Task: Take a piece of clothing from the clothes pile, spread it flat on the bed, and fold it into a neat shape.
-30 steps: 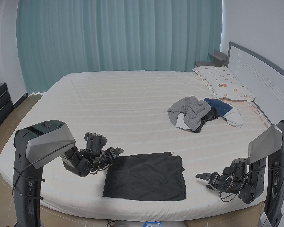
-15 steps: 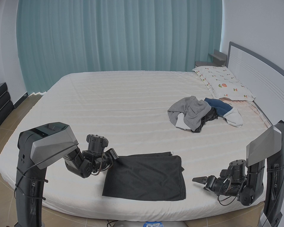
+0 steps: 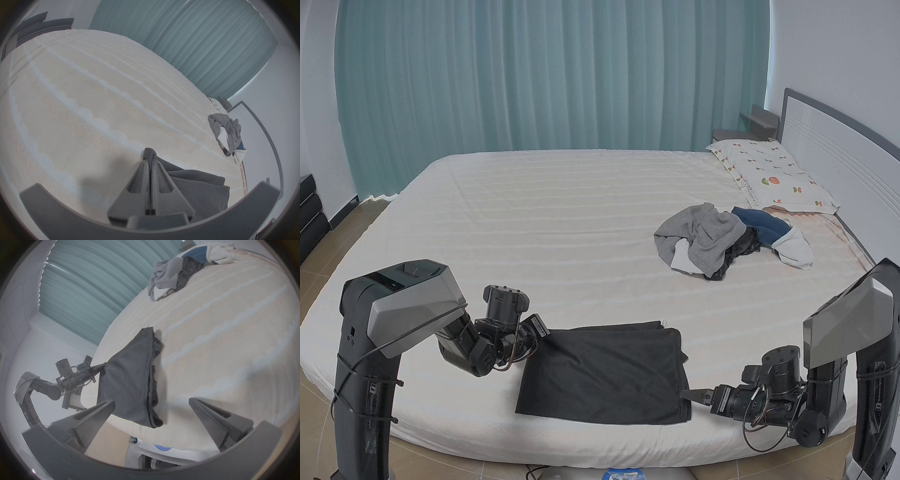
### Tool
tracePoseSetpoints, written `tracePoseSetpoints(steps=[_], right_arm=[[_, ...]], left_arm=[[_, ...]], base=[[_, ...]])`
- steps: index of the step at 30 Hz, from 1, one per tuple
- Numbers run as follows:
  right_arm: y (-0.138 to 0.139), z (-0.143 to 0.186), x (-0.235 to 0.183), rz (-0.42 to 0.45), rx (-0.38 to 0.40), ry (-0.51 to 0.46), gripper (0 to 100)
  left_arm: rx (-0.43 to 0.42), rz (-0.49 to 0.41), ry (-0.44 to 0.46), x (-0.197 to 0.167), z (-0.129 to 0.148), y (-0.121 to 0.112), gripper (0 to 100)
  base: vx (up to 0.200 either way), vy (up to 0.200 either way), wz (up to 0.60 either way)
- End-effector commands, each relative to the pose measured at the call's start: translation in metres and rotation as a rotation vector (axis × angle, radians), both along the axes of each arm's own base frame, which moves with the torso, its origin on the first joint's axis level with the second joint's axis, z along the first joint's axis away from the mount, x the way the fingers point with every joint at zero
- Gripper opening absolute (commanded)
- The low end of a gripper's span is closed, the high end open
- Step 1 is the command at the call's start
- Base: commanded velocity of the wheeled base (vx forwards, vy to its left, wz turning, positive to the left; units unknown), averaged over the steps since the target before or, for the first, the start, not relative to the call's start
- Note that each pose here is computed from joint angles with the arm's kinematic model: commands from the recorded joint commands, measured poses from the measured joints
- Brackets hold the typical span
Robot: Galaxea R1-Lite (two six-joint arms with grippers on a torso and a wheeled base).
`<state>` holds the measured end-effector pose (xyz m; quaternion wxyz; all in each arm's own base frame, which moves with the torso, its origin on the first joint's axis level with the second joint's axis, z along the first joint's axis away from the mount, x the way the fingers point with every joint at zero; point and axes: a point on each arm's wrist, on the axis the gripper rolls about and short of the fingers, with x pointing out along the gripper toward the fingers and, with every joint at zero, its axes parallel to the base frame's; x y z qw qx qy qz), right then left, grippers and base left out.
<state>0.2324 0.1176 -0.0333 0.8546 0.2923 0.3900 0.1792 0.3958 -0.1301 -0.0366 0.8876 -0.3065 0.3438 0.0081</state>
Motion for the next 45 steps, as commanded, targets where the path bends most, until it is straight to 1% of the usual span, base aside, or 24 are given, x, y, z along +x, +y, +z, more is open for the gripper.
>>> tracePoseSetpoints(steps=[1,2,3,6,11,12,21,32,33,36,37,42,45], right_arm=[[0.009,-0.003,-0.001,0.031,0.000,-0.001,100],[0.013,-0.005,0.000,0.050,-0.010,0.002,100],[0.013,-0.005,0.000,0.051,-0.011,0.001,100],[0.019,-0.008,0.003,0.088,-0.056,0.017,100],[0.024,-0.011,0.005,0.106,-0.082,0.052,100],[0.024,-0.011,0.006,0.106,-0.083,0.054,0],[0.021,-0.007,0.005,0.108,-0.091,0.040,0],[0.013,-0.002,-0.002,0.103,-0.112,0.061,0],[0.013,-0.002,-0.002,0.103,-0.113,0.063,0],[0.014,-0.005,0.000,0.116,-0.133,0.070,0],[0.015,-0.006,0.002,0.119,-0.135,0.065,100],[0.014,0.000,0.010,0.099,-0.113,0.027,100],[0.007,0.013,0.034,0.033,-0.075,-0.049,100]], left_arm=[[0.001,-0.001,0.002,-0.001,0.000,0.000,0],[0.000,-0.003,0.003,-0.001,-0.001,-0.001,0],[0.000,-0.003,0.003,-0.001,-0.001,-0.001,0],[-0.001,-0.003,0.002,-0.001,0.000,-0.001,0],[-0.001,-0.003,0.002,-0.002,0.000,-0.001,0],[-0.001,-0.001,0.002,-0.001,0.000,0.000,0],[-0.001,-0.003,0.002,-0.001,0.000,-0.001,0],[0.001,-0.004,0.010,-0.002,-0.001,-0.001,0],[0.001,-0.004,0.008,-0.002,0.000,-0.001,100],[0.001,-0.004,0.010,-0.002,0.000,-0.001,100],[0.001,-0.004,0.008,-0.002,0.000,-0.001,100],[-0.003,0.001,0.004,-0.002,0.001,0.000,100],[-0.032,0.028,0.009,-0.001,0.002,0.002,100]], base=[[0.000,0.000,0.00],[0.000,0.000,0.00],[0.000,0.000,0.00],[0.000,0.000,0.00],[0.000,0.000,0.00],[0.000,0.000,0.00],[0.000,0.000,0.00],[0.000,0.000,0.00],[0.000,0.000,0.00],[0.000,0.000,0.00],[0.000,0.000,0.00],[0.000,0.000,0.00],[0.000,0.000,0.00]])
